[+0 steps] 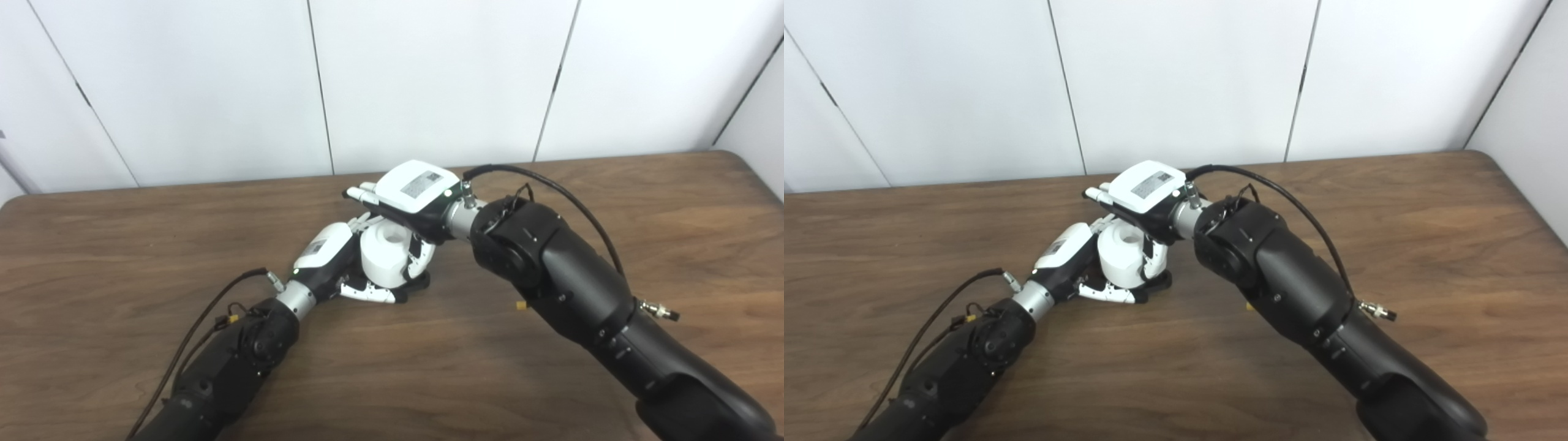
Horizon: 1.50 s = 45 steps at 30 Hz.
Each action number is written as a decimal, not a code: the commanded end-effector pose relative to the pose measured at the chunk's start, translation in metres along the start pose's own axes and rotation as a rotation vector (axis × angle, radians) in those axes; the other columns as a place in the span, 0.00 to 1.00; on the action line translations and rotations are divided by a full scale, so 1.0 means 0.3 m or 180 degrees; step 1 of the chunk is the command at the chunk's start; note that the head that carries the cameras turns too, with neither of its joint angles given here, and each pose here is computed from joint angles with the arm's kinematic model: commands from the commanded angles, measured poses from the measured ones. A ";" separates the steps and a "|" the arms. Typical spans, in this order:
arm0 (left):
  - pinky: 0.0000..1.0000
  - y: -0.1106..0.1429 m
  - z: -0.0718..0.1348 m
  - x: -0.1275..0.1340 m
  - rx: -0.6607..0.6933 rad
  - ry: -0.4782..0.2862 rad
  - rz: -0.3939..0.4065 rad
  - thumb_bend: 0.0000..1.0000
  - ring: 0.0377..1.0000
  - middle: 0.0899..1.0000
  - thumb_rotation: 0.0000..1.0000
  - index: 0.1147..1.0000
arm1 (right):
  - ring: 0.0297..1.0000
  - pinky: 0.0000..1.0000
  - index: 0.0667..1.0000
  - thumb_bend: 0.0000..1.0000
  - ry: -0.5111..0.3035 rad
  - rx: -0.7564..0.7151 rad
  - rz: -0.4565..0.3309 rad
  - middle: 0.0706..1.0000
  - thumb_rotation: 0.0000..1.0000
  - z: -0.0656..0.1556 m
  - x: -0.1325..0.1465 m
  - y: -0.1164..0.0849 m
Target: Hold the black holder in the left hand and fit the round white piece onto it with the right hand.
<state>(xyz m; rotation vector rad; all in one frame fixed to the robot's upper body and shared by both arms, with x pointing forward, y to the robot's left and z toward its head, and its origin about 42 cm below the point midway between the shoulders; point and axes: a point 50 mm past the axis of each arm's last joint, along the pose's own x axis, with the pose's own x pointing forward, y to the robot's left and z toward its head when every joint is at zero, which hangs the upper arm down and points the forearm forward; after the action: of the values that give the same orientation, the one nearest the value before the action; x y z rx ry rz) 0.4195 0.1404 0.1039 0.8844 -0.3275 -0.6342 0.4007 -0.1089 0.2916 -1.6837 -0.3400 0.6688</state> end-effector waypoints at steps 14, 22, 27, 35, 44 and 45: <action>1.00 -0.254 -0.028 -0.102 -0.0113 0.0277 -0.0906 0.52 1.00 0.93 0.06 0.41 | 1.00 0.91 1.00 1.00 0.0024 -0.0320 0.0442 1.00 0.24 -0.034 -0.070 -0.250; 1.00 -0.257 -0.031 -0.100 -0.0113 0.0258 -0.0869 0.52 1.00 0.91 0.06 0.41 | 0.97 0.89 1.00 1.00 0.0055 -0.0343 0.0488 1.00 0.24 -0.045 -0.096 -0.267; 1.00 -0.260 -0.029 -0.099 -0.0138 0.0283 -0.0881 0.52 1.00 0.92 0.06 0.41 | 0.98 0.93 1.00 0.97 0.0084 -0.0186 0.0249 1.00 0.22 -0.084 -0.132 -0.291; 1.00 -0.258 -0.032 -0.097 -0.0180 0.0283 -0.0851 0.52 1.00 0.92 0.06 0.41 | 0.86 0.71 0.90 0.93 0.0231 0.0109 -0.0164 0.91 0.14 -0.214 -0.238 -0.346; 1.00 -0.255 -0.045 -0.100 -0.0190 0.0265 -0.0843 0.52 1.00 0.93 0.06 0.41 | 0.79 0.65 0.78 0.83 0.0406 0.1237 -0.1373 0.82 0.10 -0.377 -0.355 -0.227; 1.00 -0.255 -0.047 -0.101 -0.0198 0.0271 -0.0834 0.52 1.00 0.93 0.06 0.41 | 0.80 0.65 0.80 0.82 0.0442 0.1462 -0.1462 0.83 0.10 -0.395 -0.365 -0.197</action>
<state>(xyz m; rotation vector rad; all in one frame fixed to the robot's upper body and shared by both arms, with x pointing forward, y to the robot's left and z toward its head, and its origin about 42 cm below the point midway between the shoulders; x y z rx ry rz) 0.4222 0.1398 0.1015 0.8682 -0.3282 -0.6518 0.3955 -0.2479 0.3706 -1.2287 -0.3436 0.3372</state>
